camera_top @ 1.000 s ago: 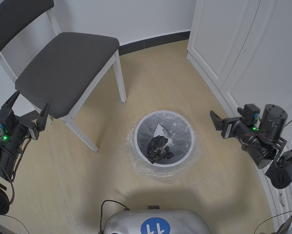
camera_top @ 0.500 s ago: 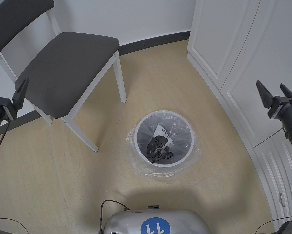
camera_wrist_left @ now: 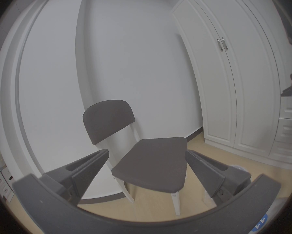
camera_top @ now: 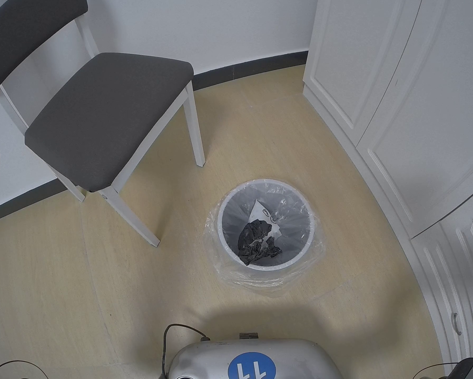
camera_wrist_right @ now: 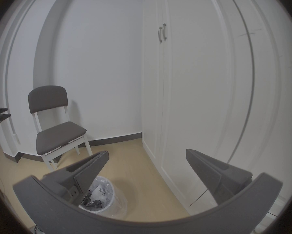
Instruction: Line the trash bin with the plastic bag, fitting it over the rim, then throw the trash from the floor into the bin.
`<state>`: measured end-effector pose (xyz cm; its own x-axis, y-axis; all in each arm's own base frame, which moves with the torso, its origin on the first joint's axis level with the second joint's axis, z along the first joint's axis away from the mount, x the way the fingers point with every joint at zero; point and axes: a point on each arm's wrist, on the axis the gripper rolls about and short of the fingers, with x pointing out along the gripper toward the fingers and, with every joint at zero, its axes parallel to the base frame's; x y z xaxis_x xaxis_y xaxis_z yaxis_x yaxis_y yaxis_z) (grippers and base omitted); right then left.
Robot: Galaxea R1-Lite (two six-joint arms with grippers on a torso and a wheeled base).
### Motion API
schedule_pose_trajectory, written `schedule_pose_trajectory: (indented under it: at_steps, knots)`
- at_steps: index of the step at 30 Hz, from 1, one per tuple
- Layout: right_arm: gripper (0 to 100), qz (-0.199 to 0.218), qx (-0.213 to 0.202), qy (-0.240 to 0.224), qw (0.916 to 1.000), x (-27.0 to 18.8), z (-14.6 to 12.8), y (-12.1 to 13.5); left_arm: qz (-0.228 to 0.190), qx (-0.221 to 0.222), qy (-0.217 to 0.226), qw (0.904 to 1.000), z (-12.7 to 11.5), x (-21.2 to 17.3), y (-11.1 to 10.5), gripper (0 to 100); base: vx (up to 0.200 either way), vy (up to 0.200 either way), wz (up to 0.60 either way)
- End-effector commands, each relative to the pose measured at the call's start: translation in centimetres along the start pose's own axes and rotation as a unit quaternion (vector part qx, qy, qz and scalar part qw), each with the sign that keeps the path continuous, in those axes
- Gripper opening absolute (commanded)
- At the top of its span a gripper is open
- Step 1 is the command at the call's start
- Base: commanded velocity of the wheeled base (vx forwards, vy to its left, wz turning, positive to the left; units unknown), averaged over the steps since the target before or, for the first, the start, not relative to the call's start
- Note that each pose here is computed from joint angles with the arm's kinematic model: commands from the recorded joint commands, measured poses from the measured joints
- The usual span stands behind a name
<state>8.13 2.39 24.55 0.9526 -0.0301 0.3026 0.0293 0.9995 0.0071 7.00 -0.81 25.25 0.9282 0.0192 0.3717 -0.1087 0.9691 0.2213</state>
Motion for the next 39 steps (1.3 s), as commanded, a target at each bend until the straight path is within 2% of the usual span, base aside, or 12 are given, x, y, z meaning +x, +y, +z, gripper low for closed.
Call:
schedule_pose_trajectory:
  at_steps: [1,13,19,32,39]
  knots:
    - [100,-0.019,0.018,-0.05,0.9984,-3.4,1.5,-1.8,0.012,-0.009,-0.037,0.9992,1.2,-3.3,1.0,100,0.0,0.0,0.0]
    - [100,-0.068,0.015,-0.084,0.994,-6.9,2.0,-3.3,0.047,-0.011,-0.072,0.9962,2.1,-5.6,1.8,100,0.0,0.0,0.0]
    - [100,-0.096,0.009,-0.101,0.9902,-9.3,2.0,-3.9,0.055,-0.01,-0.067,0.9962,2.3,-7.0,2.0,100,0.0,0.0,0.0]
    - [100,-0.12,0.008,-0.134,0.9836,-13.1,1.9,-4.5,0.08,-0.032,-0.078,0.9933,2.9,-10.0,2.4,100,0.0,0.0,0.0]
    - [100,-0.138,0.005,-0.149,0.9792,-15.4,3.3,-4.7,0.095,-0.034,-0.094,0.9904,4.7,-11.6,2.8,100,0.0,0.0,0.0]
